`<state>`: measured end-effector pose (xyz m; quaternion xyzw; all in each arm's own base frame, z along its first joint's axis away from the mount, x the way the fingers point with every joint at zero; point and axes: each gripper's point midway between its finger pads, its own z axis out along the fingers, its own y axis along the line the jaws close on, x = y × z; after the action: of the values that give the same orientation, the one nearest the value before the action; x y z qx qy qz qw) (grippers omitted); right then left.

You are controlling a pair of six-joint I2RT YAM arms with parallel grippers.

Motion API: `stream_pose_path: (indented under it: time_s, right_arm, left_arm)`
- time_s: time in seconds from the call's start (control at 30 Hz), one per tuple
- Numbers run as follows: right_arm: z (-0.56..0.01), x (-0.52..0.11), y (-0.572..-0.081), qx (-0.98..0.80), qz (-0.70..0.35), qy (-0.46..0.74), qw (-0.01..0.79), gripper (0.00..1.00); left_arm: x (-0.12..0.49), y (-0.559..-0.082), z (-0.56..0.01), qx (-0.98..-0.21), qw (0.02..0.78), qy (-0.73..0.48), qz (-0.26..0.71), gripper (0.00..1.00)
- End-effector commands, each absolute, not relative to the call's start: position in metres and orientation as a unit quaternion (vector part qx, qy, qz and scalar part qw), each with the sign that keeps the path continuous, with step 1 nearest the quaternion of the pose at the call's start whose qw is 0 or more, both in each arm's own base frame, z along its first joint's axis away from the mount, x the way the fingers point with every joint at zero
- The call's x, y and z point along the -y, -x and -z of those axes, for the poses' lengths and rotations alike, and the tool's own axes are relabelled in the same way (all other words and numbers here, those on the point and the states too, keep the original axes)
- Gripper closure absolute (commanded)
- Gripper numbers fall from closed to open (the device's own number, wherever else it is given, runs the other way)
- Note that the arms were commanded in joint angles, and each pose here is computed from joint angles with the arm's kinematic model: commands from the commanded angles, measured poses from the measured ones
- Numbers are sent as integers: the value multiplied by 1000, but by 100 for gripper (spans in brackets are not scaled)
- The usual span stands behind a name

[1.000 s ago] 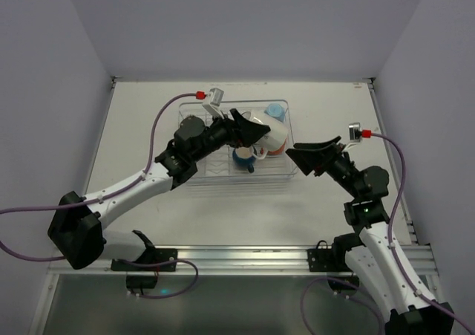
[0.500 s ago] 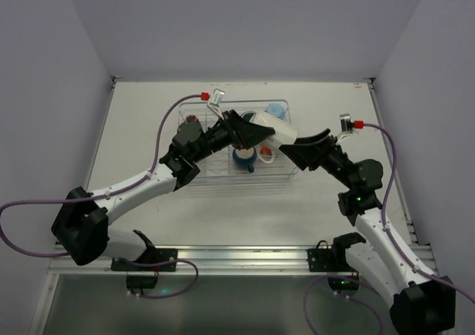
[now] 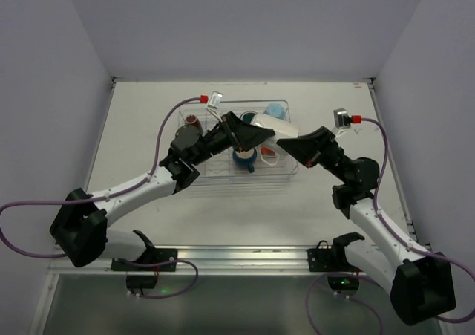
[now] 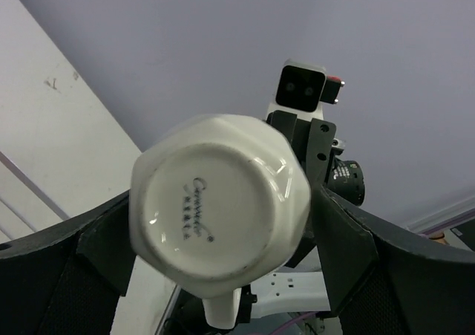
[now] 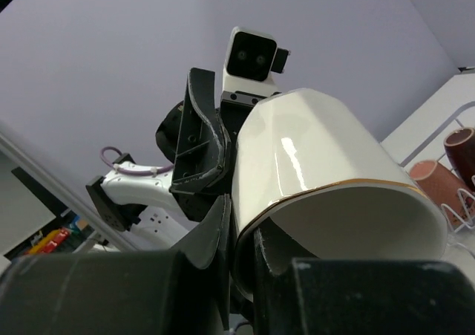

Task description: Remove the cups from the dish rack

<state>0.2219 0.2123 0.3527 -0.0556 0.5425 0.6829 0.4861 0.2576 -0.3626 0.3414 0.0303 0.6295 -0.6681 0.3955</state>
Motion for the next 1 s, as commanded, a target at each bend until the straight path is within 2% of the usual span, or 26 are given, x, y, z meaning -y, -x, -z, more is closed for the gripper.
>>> stream_pose_path:
  time_s: [0.0, 0.07, 0.33, 0.37, 0.4, 0.47, 0.53, 0.57, 0.6, 0.67, 0.73, 0.77, 0.83, 0.87, 0.97]
  right_arm:
    - [-371, -205, -217, -508, -681, 60, 525, 100]
    - [-376, -202, -215, -507, -670, 63, 539, 100]
    - [-355, -189, -233, -596, -556, 45, 578, 100]
    - [-371, -182, -238, -598, -532, 35, 598, 100]
    - [-348, -178, -248, -648, -499, 12, 575, 100]
    - [-362, -164, -259, -665, -430, 24, 610, 100]
    - [-332, -142, -283, -728, -331, 3, 600, 100]
    - [-350, -131, -290, -728, -300, -2, 616, 100]
    - [-326, -110, -306, -767, -229, -36, 598, 100]
    - [-340, -82, -322, -776, -150, -46, 610, 100]
    - [-312, -61, -344, -817, -78, -61, 568, 100]
    - [-322, -53, -353, -819, -63, -67, 566, 100]
    - [-286, -47, -376, -860, -28, -57, 507, 100]
    - [-291, -41, -387, -861, -17, -60, 506, 100]
    - [-257, -29, -419, -893, 5, -61, 447, 100]
  left_arm:
    - [347, -248, -382, -579, 461, -54, 670, 3]
    - [339, -248, -386, -581, 484, -57, 652, 0]
    - [295, -248, -379, -635, 553, -62, 536, 0]
    - [292, -246, -375, -641, 562, -77, 517, 0]
    - [287, -245, -362, -664, 554, -83, 496, 0]
    - [275, -237, -359, -671, 565, -107, 468, 0]
    - [262, -228, -343, -697, 555, -123, 437, 0]
    - [256, -225, -331, -711, 550, -138, 415, 0]
    - [249, -220, -315, -734, 534, -146, 394, 0]
    - [236, -214, -308, -744, 535, -165, 364, 0]
    - [222, -210, -295, -766, 525, -175, 328, 0]
    - [216, -210, -290, -772, 525, -186, 307, 0]
    - [201, -213, -272, -794, 518, -182, 261, 0]
    - [197, -214, -267, -797, 519, -185, 246, 0]
    - [189, -220, -245, -807, 518, -184, 216, 0]
